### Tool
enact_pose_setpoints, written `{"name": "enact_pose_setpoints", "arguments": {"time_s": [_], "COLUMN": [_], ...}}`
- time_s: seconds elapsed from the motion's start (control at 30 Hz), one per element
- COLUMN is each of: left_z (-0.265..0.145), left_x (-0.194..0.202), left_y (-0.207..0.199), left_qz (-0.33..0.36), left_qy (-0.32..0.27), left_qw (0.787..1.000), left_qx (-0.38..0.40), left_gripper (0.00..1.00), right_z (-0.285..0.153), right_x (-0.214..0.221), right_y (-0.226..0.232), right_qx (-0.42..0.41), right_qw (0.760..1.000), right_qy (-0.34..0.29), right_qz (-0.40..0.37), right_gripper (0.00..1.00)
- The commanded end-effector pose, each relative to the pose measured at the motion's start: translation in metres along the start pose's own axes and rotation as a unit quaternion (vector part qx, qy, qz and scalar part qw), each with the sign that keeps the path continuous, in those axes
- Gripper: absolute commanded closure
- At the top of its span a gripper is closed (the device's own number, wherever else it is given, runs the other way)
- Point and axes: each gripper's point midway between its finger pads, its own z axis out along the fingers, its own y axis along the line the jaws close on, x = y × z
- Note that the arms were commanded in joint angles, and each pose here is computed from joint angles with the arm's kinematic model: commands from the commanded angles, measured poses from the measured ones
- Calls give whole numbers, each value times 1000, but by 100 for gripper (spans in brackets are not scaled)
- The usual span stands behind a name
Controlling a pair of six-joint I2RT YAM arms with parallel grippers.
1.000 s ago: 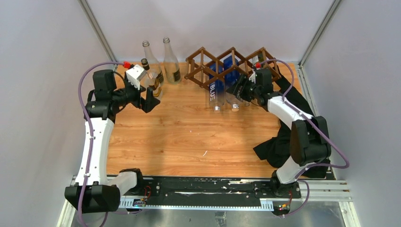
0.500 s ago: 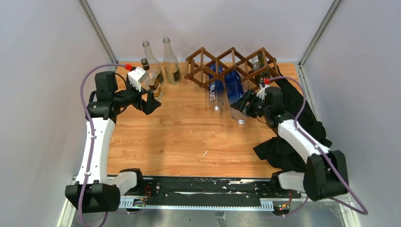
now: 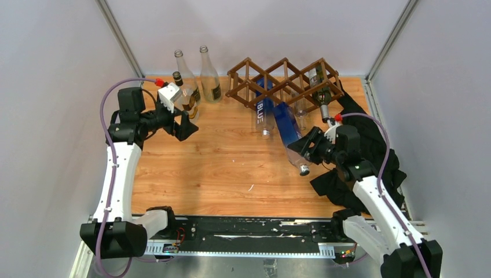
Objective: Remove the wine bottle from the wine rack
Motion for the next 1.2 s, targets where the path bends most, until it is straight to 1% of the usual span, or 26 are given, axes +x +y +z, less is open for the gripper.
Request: {"name": "enact_pose_setpoints", "arguments": {"time_s": [0.0, 0.1, 0.2, 0.27, 0.33, 0.47, 0.57, 0.6, 0.7, 0.87, 0.93, 1.07, 1.17], "left_z": [2, 1, 4, 8, 14, 17, 18, 16, 10, 7, 7, 10, 11], "left_x": [3, 4, 11, 20, 30, 45, 47, 46, 38, 29, 34, 54, 59], "left_y": [-4, -9, -21, -29, -49, -75, -83, -86, -94, -117, -127, -143, -153], "left_qz": [13, 23, 42, 71, 120, 232, 258, 278, 353, 395, 419, 477, 498], "left_qy": [-3, -8, -8, 3, 16, 39, 51, 53, 41, 18, 13, 16, 3], "left_qw": [1000, 999, 998, 996, 990, 968, 960, 954, 930, 911, 897, 864, 851], "left_qx": [16, 25, 47, 51, 70, 89, 96, 98, 96, 120, 137, 163, 166], "left_gripper": [0, 0, 0, 0, 0, 0, 0, 0, 0, 0, 0, 0, 0], "right_z": [-27, -32, -31, -28, -25, -21, -21, -19, -18, -12, -8, 1, 7], "right_x": [-29, -25, -18, -10, -1, 24, 40, 49, 64, 78, 84, 99, 111], "right_y": [55, 60, 62, 63, 68, 86, 106, 111, 123, 143, 153, 172, 187], "right_qx": [-92, -99, -103, -104, -106, -101, -110, -112, -114, -129, -136, -145, -157], "right_qw": [993, 993, 994, 994, 994, 990, 984, 981, 976, 969, 965, 955, 945], "right_qy": [-65, -59, -33, -11, 10, 61, 92, 110, 136, 155, 167, 201, 225], "right_qz": [-39, -38, -33, -32, -39, -78, -105, -112, -130, -145, -150, -164, -176], "right_gripper": [100, 100, 100, 100, 100, 100, 100, 100, 100, 100, 100, 100, 100]}}
